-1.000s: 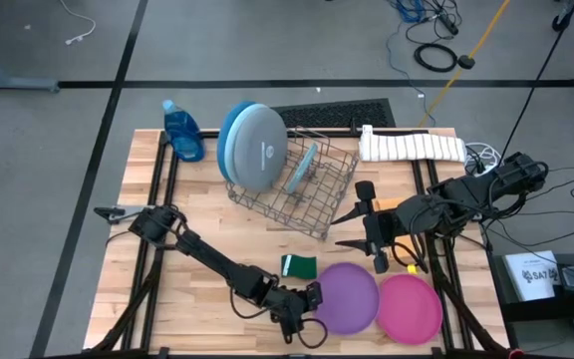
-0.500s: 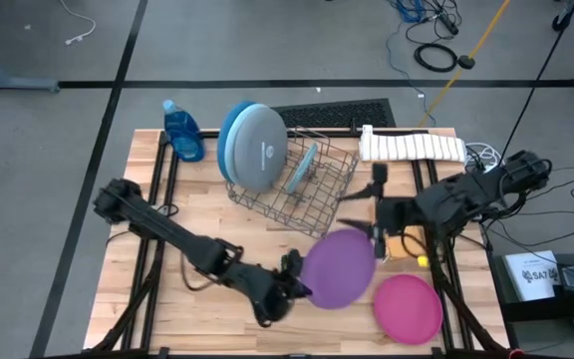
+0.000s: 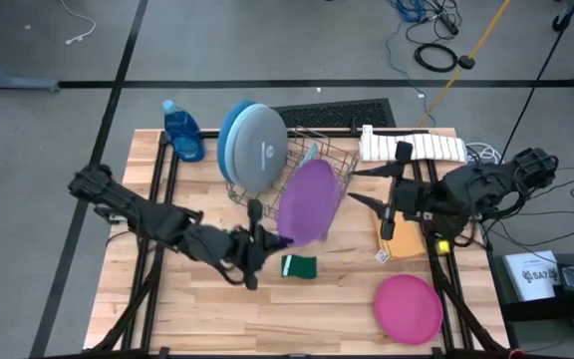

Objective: Sort dishes
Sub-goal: Put the purple plate in the dish rack

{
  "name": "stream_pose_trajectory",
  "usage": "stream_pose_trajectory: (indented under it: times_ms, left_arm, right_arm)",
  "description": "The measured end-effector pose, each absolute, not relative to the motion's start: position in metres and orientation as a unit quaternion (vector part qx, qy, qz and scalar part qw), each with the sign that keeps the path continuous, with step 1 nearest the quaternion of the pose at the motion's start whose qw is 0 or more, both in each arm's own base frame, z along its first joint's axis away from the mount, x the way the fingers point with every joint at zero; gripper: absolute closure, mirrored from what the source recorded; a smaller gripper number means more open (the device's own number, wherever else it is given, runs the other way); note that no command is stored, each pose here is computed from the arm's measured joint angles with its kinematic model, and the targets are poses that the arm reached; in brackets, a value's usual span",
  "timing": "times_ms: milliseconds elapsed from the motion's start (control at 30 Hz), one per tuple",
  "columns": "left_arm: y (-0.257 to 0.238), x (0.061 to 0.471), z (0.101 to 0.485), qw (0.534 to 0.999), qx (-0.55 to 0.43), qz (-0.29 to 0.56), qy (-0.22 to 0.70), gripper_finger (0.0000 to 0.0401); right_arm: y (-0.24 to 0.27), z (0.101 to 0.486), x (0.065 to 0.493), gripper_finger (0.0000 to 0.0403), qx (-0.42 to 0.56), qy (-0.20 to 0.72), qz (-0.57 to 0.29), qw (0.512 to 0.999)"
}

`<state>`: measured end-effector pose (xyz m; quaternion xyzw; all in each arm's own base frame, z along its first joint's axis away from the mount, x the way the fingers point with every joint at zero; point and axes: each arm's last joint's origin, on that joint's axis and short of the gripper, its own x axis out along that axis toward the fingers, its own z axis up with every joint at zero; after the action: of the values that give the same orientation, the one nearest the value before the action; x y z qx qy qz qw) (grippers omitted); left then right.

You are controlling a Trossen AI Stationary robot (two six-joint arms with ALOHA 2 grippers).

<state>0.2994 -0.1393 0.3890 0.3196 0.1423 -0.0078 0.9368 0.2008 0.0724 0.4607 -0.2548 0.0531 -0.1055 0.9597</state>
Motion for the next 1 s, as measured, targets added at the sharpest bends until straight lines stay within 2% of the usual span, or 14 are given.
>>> stream_pose_trajectory:
  times_ms: [267, 467, 633, 800, 1000]
  left_arm:
    - [-0.108, 0.273, 0.423, 0.954, 0.272, 0.067, 0.108, 0.0401]
    - [-0.095, 0.251, 0.443, 0.964, 0.24, 0.085, 0.076, 0.0401]
    - [-0.092, 0.244, 0.449, 0.967, 0.229, 0.089, 0.066, 0.0401]
    - [-0.091, 0.242, 0.45, 0.969, 0.223, 0.09, 0.065, 0.0401]
    - [-0.089, 0.238, 0.453, 0.97, 0.219, 0.091, 0.059, 0.0401]
  right_arm:
    - [0.064, 0.431, 0.231, 0.0218, -0.23, 0.15, -0.128, 0.953]
    - [0.051, 0.396, 0.272, 0.0246, -0.205, 0.23, -0.106, 0.945]
    - [0.021, 0.371, 0.302, 0.0296, -0.171, 0.283, -0.124, 0.936]
    - [-0.016, 0.356, 0.315, 0.0387, -0.128, 0.313, -0.114, 0.934]
    - [-0.058, 0.344, 0.314, 0.0401, -0.031, 0.345, -0.12, 0.93]
